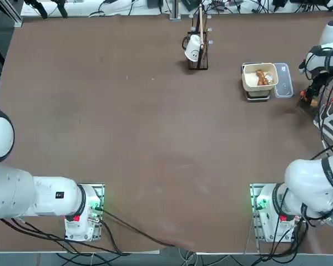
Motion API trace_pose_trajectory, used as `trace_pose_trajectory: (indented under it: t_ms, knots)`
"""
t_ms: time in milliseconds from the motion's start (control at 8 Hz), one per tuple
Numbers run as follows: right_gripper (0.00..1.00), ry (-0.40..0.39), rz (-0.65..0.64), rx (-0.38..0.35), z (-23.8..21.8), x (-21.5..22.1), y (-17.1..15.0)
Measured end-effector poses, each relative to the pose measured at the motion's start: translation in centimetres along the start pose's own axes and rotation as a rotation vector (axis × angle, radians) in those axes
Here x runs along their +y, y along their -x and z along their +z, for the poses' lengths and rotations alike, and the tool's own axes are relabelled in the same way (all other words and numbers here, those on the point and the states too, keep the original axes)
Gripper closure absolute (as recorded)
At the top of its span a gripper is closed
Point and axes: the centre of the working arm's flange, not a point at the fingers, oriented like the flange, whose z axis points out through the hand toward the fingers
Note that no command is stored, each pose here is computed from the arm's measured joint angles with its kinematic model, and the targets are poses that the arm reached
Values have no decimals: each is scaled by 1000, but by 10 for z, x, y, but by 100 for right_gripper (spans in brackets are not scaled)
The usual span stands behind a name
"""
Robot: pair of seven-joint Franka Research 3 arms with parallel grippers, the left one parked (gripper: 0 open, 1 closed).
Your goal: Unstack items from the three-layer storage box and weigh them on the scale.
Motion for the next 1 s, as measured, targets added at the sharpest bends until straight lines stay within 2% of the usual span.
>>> trace_pose_trajectory:
  t_ms: [375, 625, 750, 875, 1000]
  knots:
    - [13, 7, -7, 31, 10, -1, -6]
    - [19, -15, 4, 30, 26, 1, -1]
    - [26, -15, 6, 31, 27, 3, 1]
    - [47, -8, 8, 34, 23, 4, 1]
    - [57, -4, 9, 32, 18, 4, 2]
